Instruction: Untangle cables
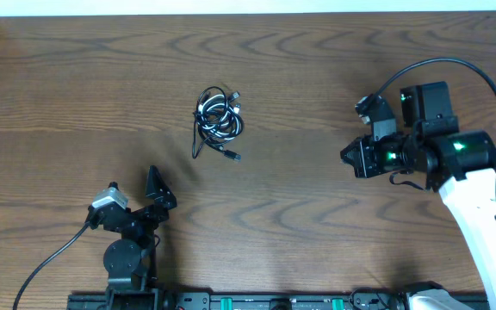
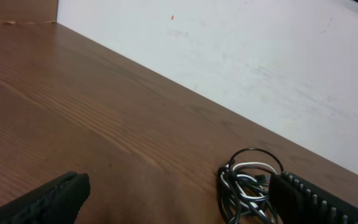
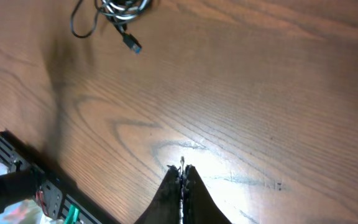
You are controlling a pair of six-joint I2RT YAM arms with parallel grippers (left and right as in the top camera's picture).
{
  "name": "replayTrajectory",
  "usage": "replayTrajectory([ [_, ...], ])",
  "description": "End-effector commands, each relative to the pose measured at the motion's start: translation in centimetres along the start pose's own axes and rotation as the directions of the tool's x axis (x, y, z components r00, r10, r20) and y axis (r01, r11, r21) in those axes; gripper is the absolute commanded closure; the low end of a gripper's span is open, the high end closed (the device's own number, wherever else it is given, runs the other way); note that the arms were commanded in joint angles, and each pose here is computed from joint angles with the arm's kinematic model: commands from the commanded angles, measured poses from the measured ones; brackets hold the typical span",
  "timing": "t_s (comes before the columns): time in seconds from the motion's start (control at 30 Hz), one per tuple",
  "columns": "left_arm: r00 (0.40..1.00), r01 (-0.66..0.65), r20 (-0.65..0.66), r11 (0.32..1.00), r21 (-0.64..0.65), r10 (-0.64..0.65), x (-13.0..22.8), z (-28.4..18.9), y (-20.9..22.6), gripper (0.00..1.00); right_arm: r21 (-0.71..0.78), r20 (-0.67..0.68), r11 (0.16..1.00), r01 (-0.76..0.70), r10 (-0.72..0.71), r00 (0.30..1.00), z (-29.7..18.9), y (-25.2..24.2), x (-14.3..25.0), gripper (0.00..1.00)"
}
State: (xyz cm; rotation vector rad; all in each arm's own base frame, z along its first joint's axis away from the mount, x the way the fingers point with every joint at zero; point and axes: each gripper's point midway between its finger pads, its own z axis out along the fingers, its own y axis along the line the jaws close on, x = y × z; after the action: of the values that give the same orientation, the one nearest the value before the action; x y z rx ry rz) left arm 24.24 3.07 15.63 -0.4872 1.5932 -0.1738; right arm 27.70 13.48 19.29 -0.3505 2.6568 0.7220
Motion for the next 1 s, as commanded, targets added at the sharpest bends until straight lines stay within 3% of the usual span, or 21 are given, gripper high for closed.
replayTrajectory([
  [0.0,0.999,-0.026,-0.041,0.999,-0.044,0.024,1.47,0.1,1.07,0.02,-0.013,-0.013,1.0,0.005,-0.005,1.0,0.37,0.12,-0.32,0.67],
  [0.07,0.999,-0.026,-0.041,0.999,-0.044,0.024,1.47,0.1,1.07,0.02,-0.013,-0.021,1.0,0.001,-0.001,1.0,0.62,-0.01,-0.28,0.01],
  [0.97,0.999,-0.026,-0.041,0.999,-0.044,0.024,1.47,0.1,1.06,0.02,0.011,-0.032,1.0,-0.004,0.005,0.999,0.95,-0.58,-0.23,0.01],
])
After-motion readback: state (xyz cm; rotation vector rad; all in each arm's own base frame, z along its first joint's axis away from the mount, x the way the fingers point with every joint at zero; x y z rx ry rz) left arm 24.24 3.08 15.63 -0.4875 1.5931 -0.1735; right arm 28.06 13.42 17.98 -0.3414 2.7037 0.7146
